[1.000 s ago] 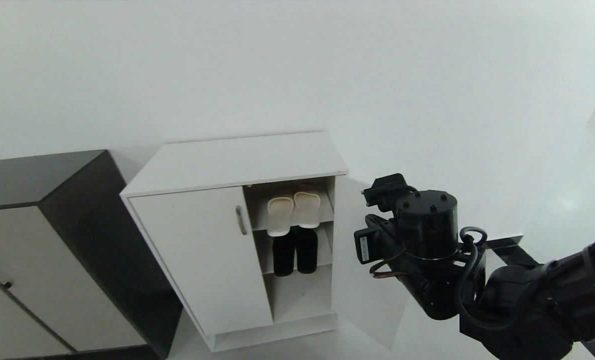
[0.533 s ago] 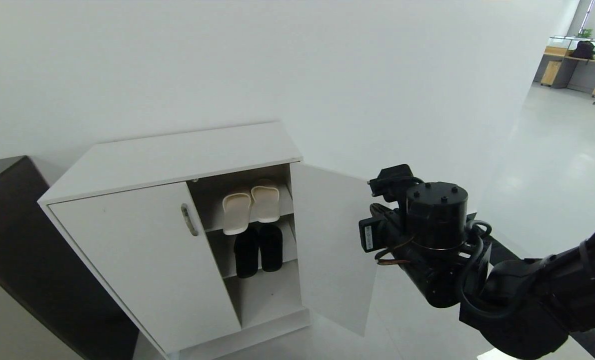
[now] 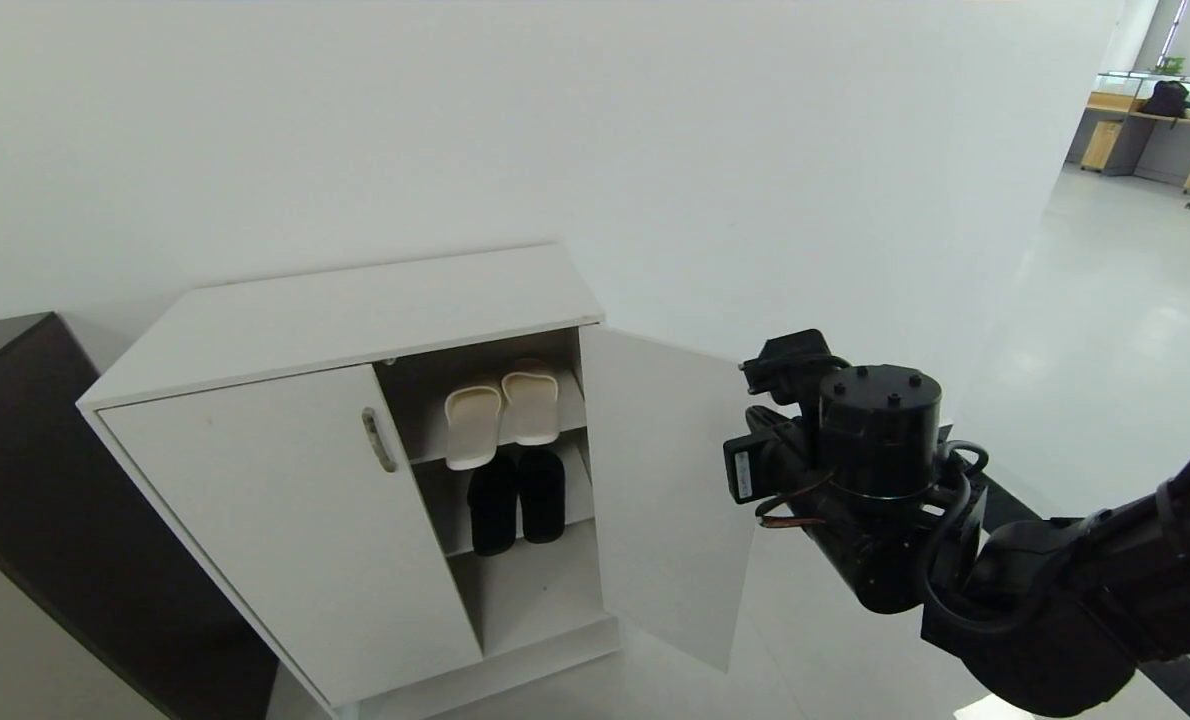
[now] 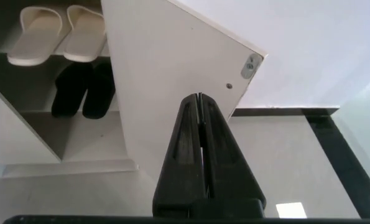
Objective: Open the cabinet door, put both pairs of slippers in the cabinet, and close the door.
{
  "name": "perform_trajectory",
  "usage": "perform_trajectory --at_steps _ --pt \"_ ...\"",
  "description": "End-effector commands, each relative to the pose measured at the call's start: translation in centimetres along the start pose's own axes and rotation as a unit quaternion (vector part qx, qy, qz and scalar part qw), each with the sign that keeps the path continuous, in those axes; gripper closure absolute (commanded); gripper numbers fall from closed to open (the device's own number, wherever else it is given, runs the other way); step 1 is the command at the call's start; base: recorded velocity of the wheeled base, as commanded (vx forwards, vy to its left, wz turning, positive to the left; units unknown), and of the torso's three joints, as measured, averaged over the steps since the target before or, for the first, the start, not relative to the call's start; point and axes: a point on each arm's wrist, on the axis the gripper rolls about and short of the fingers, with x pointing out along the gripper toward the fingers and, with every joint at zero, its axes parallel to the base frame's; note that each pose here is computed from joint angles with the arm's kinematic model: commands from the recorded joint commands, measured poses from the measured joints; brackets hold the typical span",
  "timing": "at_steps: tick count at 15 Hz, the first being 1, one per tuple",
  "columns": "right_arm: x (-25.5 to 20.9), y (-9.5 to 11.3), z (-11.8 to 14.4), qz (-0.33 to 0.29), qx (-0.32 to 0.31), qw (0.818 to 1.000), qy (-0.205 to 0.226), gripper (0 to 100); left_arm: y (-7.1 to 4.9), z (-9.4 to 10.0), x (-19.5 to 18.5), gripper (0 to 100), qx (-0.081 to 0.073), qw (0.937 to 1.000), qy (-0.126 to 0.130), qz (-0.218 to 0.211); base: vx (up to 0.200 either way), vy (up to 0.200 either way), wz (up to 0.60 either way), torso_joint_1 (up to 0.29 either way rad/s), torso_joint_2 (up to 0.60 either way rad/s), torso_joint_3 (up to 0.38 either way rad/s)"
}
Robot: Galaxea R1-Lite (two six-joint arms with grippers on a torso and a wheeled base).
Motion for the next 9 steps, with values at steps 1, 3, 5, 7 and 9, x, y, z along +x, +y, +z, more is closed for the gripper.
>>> perform_trajectory --at_steps 1,3,5,7,9 --pt "0.0 0.0 0.0 0.0 0.0 1.0 0.0 100 0.0 0.0 0.0 100 0.0 1.0 0.0 0.0 0.0 0.0 0.0 0.144 -0.33 -0.203" --pt "0.0 0.0 0.0 0.001 0.002 1.0 0.0 100 0.0 0.0 0.0 100 0.0 1.0 0.0 0.0 0.0 0.0 0.0 0.19 -0.47 -0.263" --pt "0.0 0.0 -0.2 0.005 -0.002 1.0 0.002 100 0.0 0.0 0.0 100 0.0 1.0 0.0 0.0 0.0 0.0 0.0 0.237 -0.54 -0.305" --pt "0.6 -0.5 -0.2 -0.005 -0.01 1.0 0.003 100 0.0 0.0 0.0 100 0.0 1.0 0.0 0.0 0.0 0.0 0.0 0.119 -0.28 -0.158" --pt "2.4 -1.8 1.0 -0.021 -0.001 1.0 -0.012 100 0.0 0.0 0.0 100 0.0 1.0 0.0 0.0 0.0 0.0 0.0 0.044 -0.09 -0.056"
